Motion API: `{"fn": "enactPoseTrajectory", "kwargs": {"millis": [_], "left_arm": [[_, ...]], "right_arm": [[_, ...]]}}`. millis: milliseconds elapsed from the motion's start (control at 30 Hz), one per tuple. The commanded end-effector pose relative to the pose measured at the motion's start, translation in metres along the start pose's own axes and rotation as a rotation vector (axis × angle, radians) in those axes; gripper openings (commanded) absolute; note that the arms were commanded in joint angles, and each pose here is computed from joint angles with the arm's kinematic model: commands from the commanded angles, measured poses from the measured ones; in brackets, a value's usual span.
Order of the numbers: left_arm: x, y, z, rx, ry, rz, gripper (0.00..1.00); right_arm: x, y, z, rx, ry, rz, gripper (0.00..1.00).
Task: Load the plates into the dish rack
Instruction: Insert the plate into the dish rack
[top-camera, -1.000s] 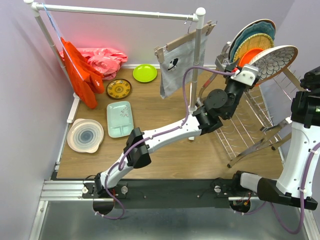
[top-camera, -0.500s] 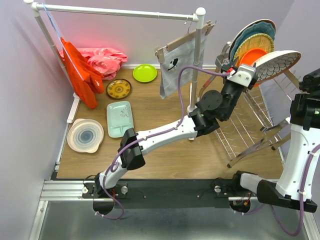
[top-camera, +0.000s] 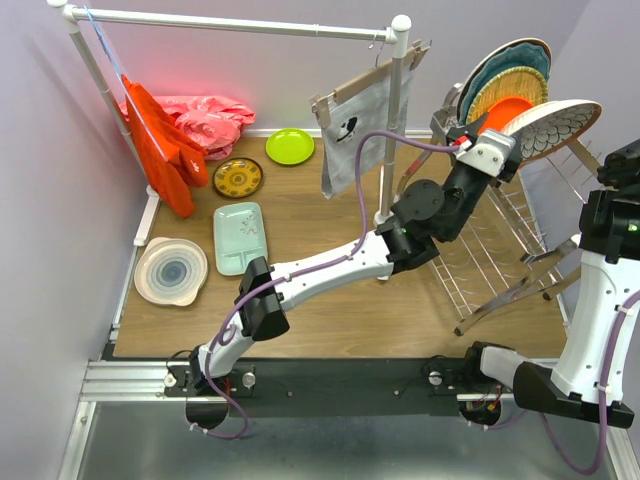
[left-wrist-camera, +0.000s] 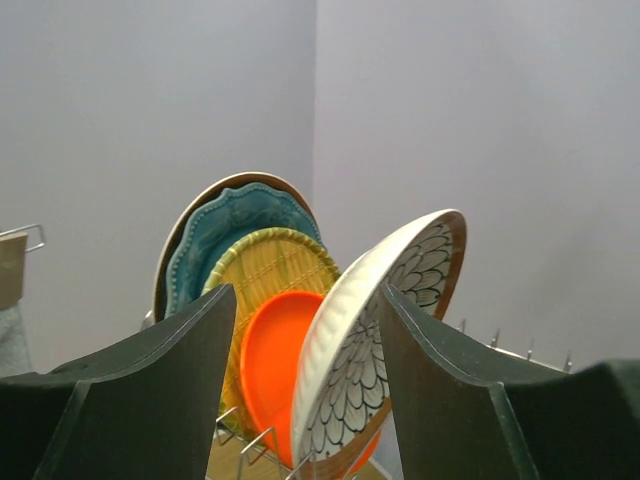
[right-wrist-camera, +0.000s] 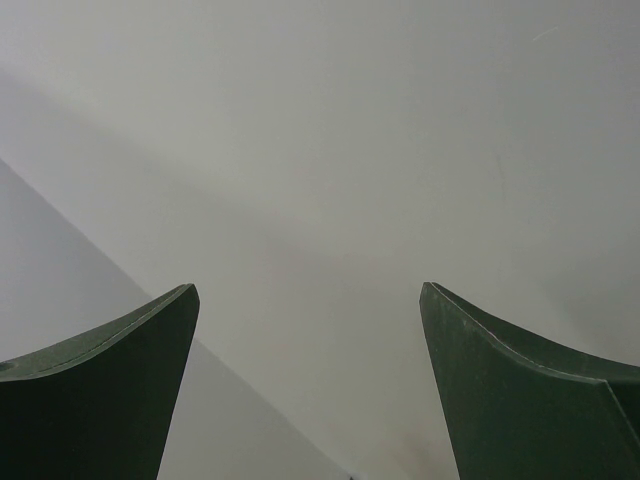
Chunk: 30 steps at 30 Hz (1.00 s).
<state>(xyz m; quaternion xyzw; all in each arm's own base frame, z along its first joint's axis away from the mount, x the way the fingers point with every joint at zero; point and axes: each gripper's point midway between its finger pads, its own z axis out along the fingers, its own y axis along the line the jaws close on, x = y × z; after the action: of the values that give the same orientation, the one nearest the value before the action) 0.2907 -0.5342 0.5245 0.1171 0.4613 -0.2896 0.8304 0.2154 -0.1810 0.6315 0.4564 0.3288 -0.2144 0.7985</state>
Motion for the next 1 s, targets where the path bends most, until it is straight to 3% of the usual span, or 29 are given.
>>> {"fn": "enactPoseTrajectory", "kwargs": {"millis": [0, 167, 233, 400, 533, 667, 867, 967], "left_arm": [[-0.003, -0.017, 0.006, 0.095, -0.005, -0.075, 0.67], [0.011, -0.016, 0.014, 0.106, 0.008, -0.094, 0.64], [0.016, -0.014, 0.017, 0.106, 0.013, -0.103, 0.54], [0.029, -0.009, 0.022, 0.099, 0.025, -0.096, 0.49], [0.038, -0.009, 0.022, 0.107, 0.037, -0.089, 0.39], [0.043, -0.008, 0.023, 0.109, 0.037, -0.081, 0.38], [0.045, -0.006, 0.026, 0.103, 0.029, -0.088, 0.2], [0.044, -0.001, 0.027, 0.082, 0.029, -0.098, 0.19]], "right_arm": [[-0.01, -0.003, -0.003, -0.002, -0.019, 0.02, 1.0], [-0.01, -0.004, -0.002, 0.002, -0.02, 0.013, 1.0], [-0.011, -0.004, -0.003, -0.001, -0.02, 0.011, 1.0], [-0.01, -0.002, -0.002, -0.005, -0.02, 0.008, 1.0], [-0.005, -0.001, 0.0, -0.004, -0.013, 0.003, 1.0], [-0.003, 0.001, 0.0, -0.008, -0.01, 0.001, 1.0], [0.006, 0.004, 0.001, -0.035, 0.005, -0.041, 1.0], [0.016, 0.002, 0.001, -0.041, 0.021, -0.092, 1.0]]}}
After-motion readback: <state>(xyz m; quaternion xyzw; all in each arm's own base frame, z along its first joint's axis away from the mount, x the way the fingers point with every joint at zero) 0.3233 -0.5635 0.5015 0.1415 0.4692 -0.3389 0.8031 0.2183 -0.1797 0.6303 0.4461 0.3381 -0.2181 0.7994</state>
